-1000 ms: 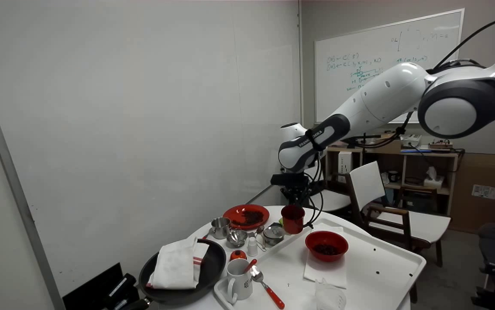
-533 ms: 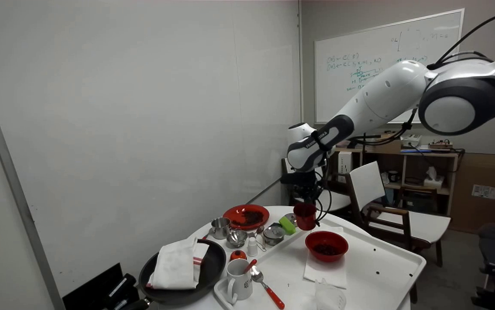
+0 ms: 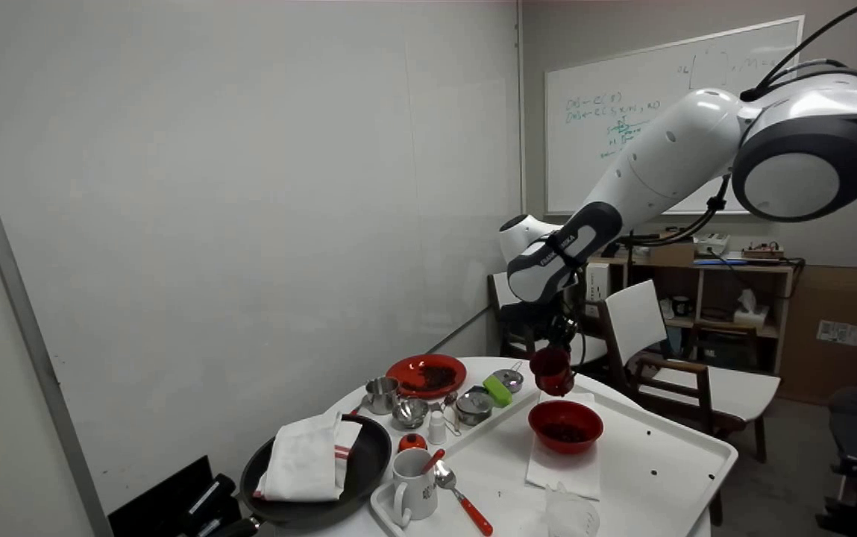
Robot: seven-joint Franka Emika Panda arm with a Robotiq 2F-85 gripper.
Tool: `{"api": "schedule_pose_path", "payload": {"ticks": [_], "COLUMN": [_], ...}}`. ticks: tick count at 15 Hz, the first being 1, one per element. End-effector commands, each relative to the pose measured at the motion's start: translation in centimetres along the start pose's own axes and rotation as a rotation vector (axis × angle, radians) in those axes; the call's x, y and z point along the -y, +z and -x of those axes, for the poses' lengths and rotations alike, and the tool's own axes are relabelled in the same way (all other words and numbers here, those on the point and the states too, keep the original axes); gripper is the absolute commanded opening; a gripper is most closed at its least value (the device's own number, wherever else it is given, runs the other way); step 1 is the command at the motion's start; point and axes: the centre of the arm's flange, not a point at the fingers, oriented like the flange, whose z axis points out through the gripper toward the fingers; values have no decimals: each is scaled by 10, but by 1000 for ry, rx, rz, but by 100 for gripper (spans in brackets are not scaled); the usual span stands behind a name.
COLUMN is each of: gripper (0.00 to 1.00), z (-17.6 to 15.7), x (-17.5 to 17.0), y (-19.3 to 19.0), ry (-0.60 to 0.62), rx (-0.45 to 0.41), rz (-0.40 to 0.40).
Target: Pour some of the contents from the jug into the red bowl, pour the contents in the red cup into the red bowl then pour some of the contents from the jug into the red bowl
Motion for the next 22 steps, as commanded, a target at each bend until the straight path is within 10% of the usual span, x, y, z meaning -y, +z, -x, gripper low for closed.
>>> {"api": "schedule_pose_path", "payload": {"ticks": [1,22], "gripper": [8,8], "z": [19,80], "x": [-14,-15], "y": [-14,-12], "ry": [36,242], "rx": [-95,-658], "rz": [48,130]}}
